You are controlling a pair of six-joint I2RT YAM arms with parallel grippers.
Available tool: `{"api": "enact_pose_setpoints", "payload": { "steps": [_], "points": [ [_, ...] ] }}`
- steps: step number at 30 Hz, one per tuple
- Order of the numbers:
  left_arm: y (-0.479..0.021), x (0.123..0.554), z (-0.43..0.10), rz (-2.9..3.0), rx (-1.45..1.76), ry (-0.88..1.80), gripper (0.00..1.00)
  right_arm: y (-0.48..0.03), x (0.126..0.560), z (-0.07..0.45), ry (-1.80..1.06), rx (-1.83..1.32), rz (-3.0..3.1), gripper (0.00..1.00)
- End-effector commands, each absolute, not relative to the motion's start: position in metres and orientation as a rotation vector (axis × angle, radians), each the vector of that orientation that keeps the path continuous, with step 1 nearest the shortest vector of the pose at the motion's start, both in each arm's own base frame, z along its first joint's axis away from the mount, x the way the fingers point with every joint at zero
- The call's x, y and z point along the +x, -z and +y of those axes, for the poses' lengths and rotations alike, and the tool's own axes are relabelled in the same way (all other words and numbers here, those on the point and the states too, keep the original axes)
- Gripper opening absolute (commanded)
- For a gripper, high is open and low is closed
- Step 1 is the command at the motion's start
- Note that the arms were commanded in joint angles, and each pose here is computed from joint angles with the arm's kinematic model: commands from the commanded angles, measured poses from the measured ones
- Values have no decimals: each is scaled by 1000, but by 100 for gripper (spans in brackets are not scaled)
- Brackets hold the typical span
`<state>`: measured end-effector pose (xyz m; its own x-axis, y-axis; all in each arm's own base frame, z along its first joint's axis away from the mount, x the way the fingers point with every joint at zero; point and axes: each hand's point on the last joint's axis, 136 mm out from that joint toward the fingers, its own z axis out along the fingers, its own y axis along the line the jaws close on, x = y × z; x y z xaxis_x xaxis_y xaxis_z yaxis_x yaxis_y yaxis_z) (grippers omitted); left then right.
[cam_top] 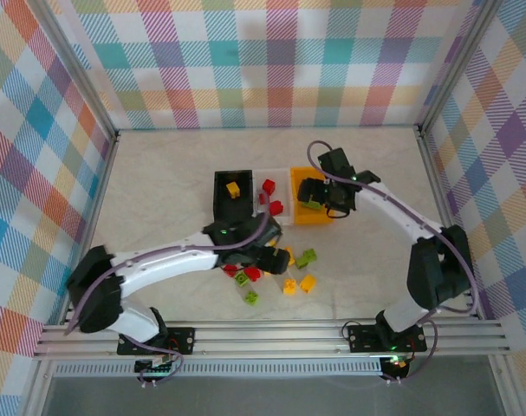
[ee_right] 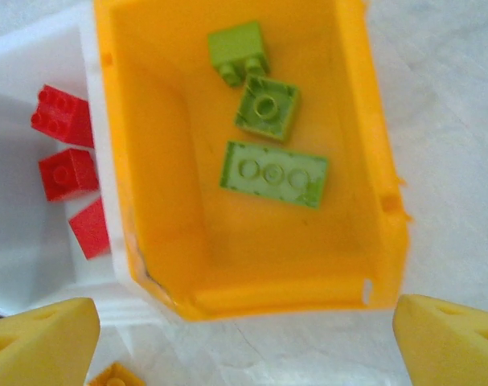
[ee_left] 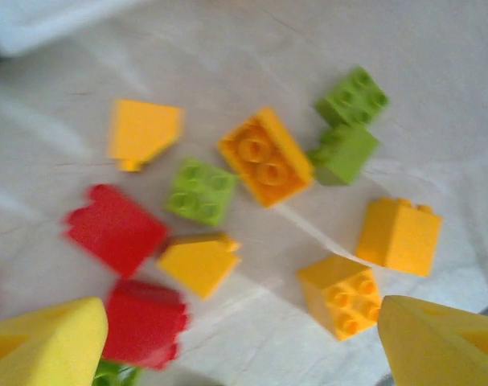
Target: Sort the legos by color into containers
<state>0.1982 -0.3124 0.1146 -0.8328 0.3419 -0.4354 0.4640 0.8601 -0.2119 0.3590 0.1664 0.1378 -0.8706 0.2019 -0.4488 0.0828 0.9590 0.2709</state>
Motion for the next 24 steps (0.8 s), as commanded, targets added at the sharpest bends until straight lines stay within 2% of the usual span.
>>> {"api": "enact_pose_setpoints", "payload": {
  "steps": [1, 6, 16, 24],
  "points": [
    [-104, 183, -346, 2645, 759, 442, 83, -137, 347, 161, -345, 219, 2608, 94],
    [-76, 173, -362, 2703, 866, 360, 80, -146, 335, 154, -354, 214, 2577, 95],
    [-38, 148, -355, 2826, 983, 248, 61, -162, 331, 143, -348, 228, 2519, 96],
    [-36, 139, -349, 2843, 1004, 244, 38, -159, 334, 141, -352, 256, 2524, 96]
  ]
}}
